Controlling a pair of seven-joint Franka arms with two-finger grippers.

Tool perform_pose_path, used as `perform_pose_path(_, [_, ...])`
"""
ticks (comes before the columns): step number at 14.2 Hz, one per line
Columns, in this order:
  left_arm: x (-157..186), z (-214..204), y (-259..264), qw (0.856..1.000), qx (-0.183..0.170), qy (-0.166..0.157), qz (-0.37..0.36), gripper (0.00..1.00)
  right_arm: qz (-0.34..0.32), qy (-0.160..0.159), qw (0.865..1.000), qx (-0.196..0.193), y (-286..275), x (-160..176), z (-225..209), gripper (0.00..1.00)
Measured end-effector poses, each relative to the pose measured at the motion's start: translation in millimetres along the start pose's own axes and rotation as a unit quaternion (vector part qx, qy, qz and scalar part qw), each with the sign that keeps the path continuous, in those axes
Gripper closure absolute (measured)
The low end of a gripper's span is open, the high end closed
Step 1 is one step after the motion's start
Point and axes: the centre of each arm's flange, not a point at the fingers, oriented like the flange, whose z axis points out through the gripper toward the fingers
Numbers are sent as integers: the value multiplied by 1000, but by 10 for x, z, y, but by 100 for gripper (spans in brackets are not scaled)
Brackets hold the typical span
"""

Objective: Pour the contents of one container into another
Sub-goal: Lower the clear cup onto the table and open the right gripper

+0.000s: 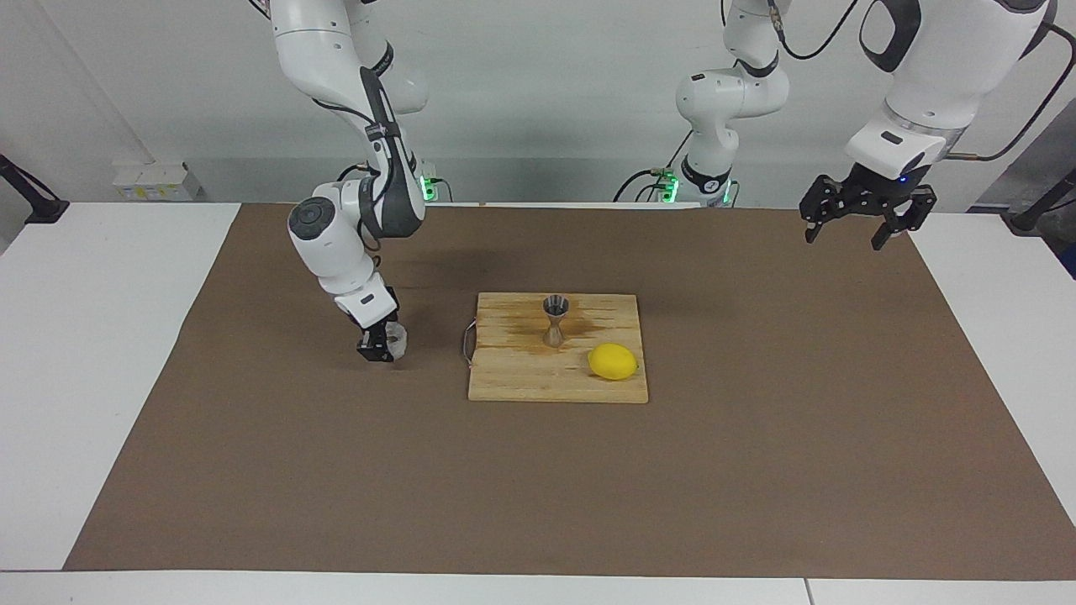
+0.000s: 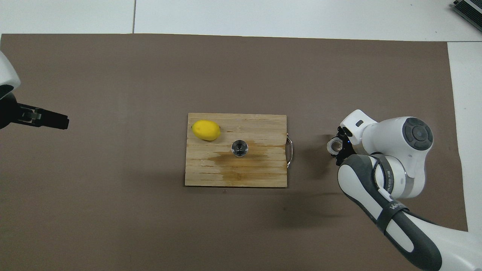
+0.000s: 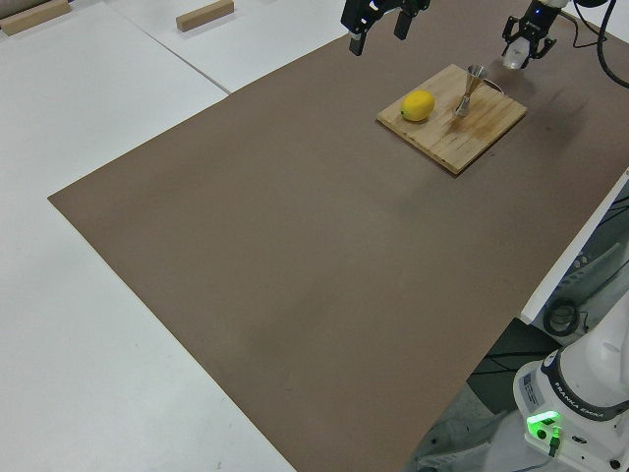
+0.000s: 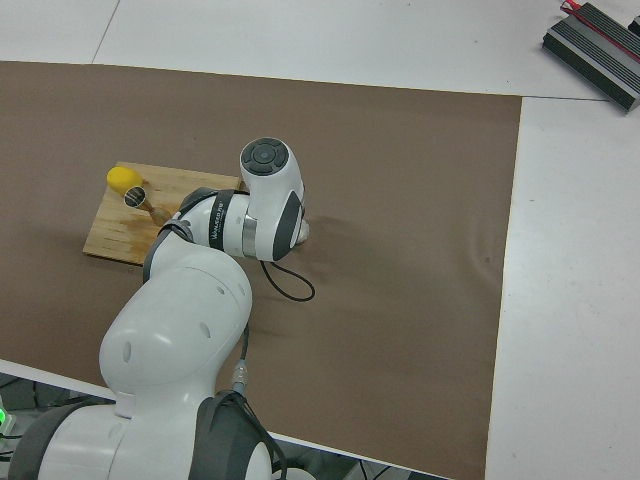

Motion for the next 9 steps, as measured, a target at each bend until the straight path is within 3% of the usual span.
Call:
perform_pose_path(2, [1,0,7,1000,-1,0,0,0,0,0,1000,0,0,0,-1,0])
perform_pose_path(6, [4,0,28,1000,-1,0,2,0,-1,1,1000,2,40,21,-94,0])
perform_pose_path(9, [5,0,35,1000,-2,0,3,0,15,8,1000,1,124,88,-403,0])
